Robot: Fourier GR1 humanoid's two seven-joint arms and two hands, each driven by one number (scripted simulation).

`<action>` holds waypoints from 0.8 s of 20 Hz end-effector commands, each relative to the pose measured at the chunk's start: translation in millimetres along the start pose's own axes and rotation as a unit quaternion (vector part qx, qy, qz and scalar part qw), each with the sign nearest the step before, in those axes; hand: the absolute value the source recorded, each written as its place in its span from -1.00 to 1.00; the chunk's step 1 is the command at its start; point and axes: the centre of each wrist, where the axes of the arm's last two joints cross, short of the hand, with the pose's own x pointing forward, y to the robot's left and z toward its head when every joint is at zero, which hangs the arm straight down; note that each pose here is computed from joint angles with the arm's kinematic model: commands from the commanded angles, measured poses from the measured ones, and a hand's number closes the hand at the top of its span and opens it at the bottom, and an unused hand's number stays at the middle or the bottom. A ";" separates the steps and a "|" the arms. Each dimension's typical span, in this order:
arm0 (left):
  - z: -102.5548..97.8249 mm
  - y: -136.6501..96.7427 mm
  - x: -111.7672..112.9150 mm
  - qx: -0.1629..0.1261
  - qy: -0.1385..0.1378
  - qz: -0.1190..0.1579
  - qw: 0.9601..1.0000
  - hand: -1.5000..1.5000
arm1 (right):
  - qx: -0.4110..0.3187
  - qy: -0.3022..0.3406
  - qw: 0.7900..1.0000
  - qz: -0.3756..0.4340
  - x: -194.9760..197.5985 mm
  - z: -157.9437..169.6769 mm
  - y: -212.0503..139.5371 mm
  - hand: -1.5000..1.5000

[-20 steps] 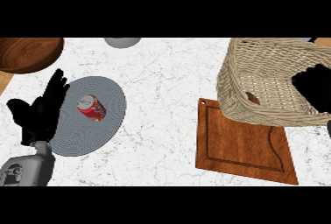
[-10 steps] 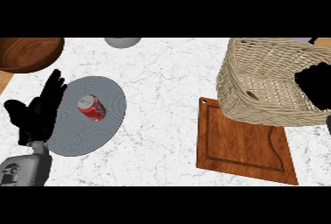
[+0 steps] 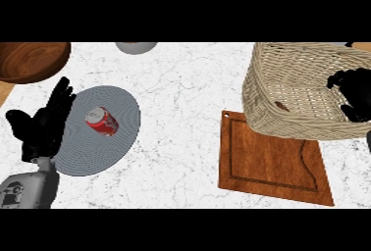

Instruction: Pick the cupcake from the cutting board and place it in the basket

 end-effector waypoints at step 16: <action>7.6 8.7 -5.2 0.006 0.004 -0.002 1.000 0.00 | -0.118 0.088 0.920 -0.363 -117.8 55.1 -72.8 -1.00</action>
